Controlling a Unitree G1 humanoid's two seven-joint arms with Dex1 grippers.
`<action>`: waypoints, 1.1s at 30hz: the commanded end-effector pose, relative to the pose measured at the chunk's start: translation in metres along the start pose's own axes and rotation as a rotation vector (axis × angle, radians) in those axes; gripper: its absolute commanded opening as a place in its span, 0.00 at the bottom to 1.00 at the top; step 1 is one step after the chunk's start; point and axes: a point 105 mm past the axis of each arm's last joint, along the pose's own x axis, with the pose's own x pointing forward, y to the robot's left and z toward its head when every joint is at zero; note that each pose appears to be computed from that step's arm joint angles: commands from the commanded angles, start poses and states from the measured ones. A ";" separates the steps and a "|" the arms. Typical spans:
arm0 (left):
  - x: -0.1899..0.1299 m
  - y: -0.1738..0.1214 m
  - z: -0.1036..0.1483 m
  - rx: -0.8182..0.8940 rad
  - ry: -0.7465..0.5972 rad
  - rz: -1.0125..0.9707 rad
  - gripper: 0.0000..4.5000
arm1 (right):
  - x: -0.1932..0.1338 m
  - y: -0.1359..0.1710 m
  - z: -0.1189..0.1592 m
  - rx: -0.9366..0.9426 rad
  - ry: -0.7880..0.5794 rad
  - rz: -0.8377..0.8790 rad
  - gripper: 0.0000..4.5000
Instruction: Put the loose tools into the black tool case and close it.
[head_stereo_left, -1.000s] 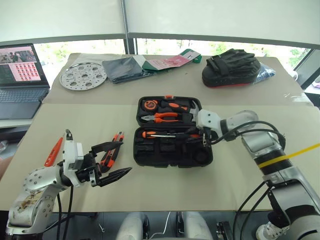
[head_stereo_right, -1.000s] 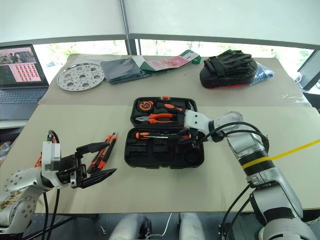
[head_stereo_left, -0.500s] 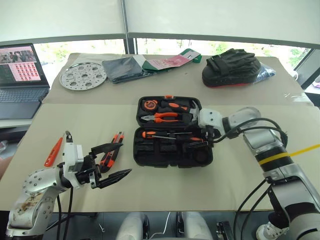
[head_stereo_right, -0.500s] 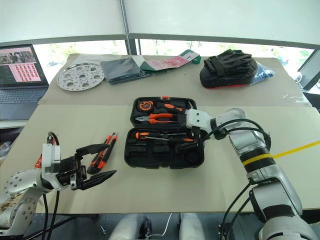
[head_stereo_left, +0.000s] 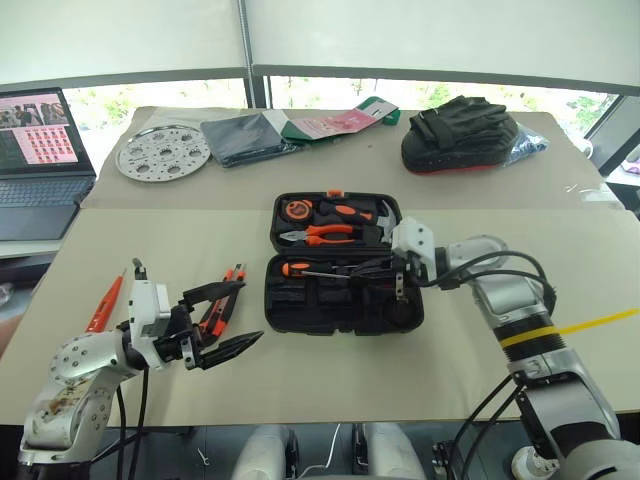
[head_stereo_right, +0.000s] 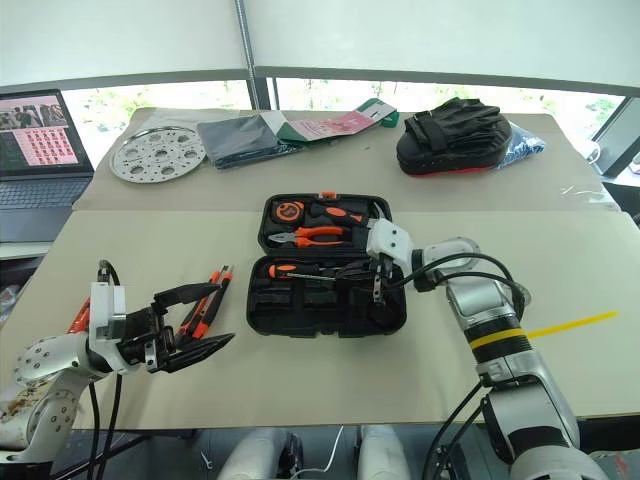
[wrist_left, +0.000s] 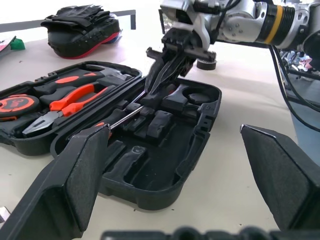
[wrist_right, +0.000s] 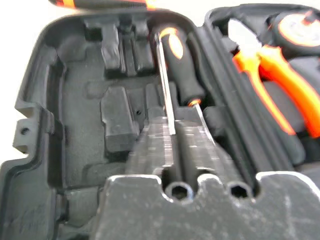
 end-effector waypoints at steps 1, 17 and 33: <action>-0.001 0.003 0.004 0.022 -0.001 0.005 1.00 | 0.008 0.003 -0.009 -0.021 0.061 0.015 0.01; -0.020 0.003 -0.008 -0.003 0.045 0.117 1.00 | 0.013 0.010 0.008 -0.019 0.010 0.036 0.01; -0.176 0.003 -0.033 -0.122 0.292 0.914 1.00 | -0.107 0.052 0.011 -0.034 -0.391 -0.219 0.86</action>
